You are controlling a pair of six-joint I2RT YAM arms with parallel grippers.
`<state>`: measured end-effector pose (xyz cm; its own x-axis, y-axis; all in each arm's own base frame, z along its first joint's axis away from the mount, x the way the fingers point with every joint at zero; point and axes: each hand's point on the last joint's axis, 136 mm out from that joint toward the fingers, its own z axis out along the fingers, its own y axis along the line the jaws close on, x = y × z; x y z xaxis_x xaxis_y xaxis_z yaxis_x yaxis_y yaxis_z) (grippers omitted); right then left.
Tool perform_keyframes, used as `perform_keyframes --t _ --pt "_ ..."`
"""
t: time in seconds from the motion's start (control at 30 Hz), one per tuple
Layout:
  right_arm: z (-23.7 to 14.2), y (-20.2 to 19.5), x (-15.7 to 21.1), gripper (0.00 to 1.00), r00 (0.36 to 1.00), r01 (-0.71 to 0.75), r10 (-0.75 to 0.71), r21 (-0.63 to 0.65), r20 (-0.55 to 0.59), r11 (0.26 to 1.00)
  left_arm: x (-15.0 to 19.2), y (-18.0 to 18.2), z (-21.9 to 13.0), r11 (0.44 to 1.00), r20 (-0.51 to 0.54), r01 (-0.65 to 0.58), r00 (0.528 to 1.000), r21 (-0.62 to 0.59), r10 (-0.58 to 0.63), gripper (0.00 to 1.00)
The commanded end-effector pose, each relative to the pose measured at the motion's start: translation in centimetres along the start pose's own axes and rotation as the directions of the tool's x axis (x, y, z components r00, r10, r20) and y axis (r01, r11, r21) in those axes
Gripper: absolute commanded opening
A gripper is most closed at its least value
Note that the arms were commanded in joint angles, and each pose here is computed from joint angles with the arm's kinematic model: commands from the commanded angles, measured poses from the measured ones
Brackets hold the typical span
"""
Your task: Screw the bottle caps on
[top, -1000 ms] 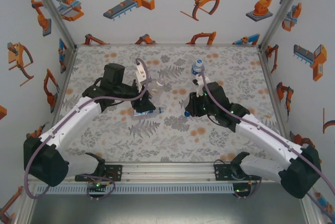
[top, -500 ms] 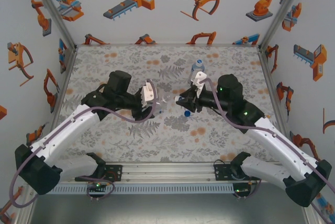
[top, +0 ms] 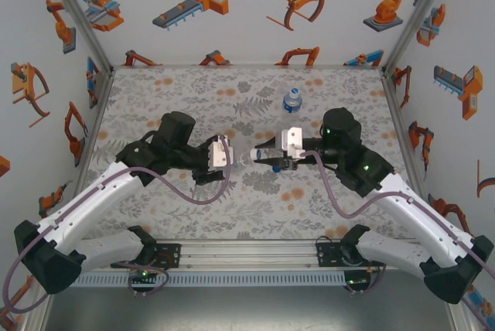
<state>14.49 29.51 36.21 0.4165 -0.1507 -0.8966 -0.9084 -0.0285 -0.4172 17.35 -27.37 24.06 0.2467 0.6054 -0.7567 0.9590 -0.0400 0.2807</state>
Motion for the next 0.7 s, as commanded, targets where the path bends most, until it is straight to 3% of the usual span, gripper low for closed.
perform_keyframes --t 0.0,0.67 --pt "0.1 0.4 -1.7 0.0 0.997 0.066 -0.065 -0.038 0.046 0.997 0.0 -0.3 0.0 1.0 -0.013 -0.025 1.0 0.012 0.025 0.0" --pt "1.5 1.8 -0.1 0.0 0.998 0.05 -0.055 -0.134 -0.037 0.99 0.1 -0.6 0.0 0.999 -0.017 -0.033 0.999 0.013 0.033 0.0"
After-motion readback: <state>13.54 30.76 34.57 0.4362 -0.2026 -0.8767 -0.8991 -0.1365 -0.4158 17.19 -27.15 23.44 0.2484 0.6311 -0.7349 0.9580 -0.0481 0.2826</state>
